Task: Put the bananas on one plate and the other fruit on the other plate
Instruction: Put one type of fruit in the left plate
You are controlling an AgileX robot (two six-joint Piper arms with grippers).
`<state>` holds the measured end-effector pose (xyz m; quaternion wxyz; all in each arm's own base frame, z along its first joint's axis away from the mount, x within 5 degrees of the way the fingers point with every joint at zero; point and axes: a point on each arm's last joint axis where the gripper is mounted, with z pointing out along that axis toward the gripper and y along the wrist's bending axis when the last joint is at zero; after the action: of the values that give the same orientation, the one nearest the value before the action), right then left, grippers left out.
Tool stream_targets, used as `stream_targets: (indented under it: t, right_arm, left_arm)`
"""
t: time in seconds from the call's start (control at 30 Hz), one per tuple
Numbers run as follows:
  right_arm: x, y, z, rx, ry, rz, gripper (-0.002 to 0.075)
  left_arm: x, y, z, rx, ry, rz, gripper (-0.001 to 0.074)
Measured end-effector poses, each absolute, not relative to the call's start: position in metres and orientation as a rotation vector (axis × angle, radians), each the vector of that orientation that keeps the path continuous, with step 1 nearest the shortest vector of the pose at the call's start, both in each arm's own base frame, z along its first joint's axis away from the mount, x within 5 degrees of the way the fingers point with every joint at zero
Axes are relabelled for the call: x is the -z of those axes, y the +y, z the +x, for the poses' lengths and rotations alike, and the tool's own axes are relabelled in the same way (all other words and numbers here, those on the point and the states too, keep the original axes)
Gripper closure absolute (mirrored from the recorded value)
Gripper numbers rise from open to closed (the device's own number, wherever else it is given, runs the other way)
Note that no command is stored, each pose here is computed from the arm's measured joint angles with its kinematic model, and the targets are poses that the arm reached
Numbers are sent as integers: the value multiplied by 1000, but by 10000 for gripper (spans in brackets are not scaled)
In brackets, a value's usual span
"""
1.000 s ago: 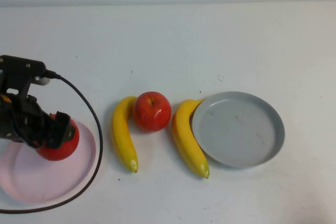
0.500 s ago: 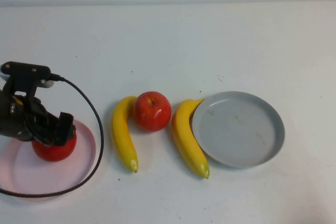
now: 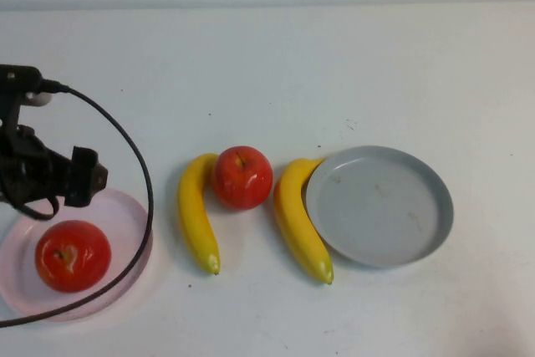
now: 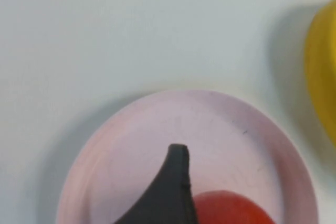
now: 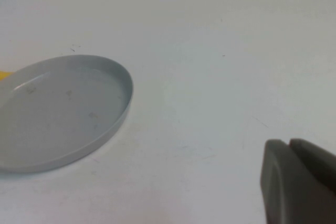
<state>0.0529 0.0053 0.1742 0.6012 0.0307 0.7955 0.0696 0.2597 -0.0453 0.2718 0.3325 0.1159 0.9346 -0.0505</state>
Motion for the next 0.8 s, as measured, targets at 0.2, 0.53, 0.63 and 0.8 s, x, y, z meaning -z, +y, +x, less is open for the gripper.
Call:
stream_targets:
  t: [0.2,0.53,0.63,0.8]
  right_arm:
    - [-174,5,53,-161,1843,71,744]
    - [-174,5,53,-161,1843,71,744]
    - [-174,5,53,-161,1843,71,744]
    - [-174,5,53,-161,1843,71,744]
  left_arm:
    - [-279,-75,256,202,2299,606,66]
    - [-262,-138,269,279,2080,874,66]
    - [-252,-144,281,308,2117,840,66]
    - [-247,-155,299,338,2139,851,66]
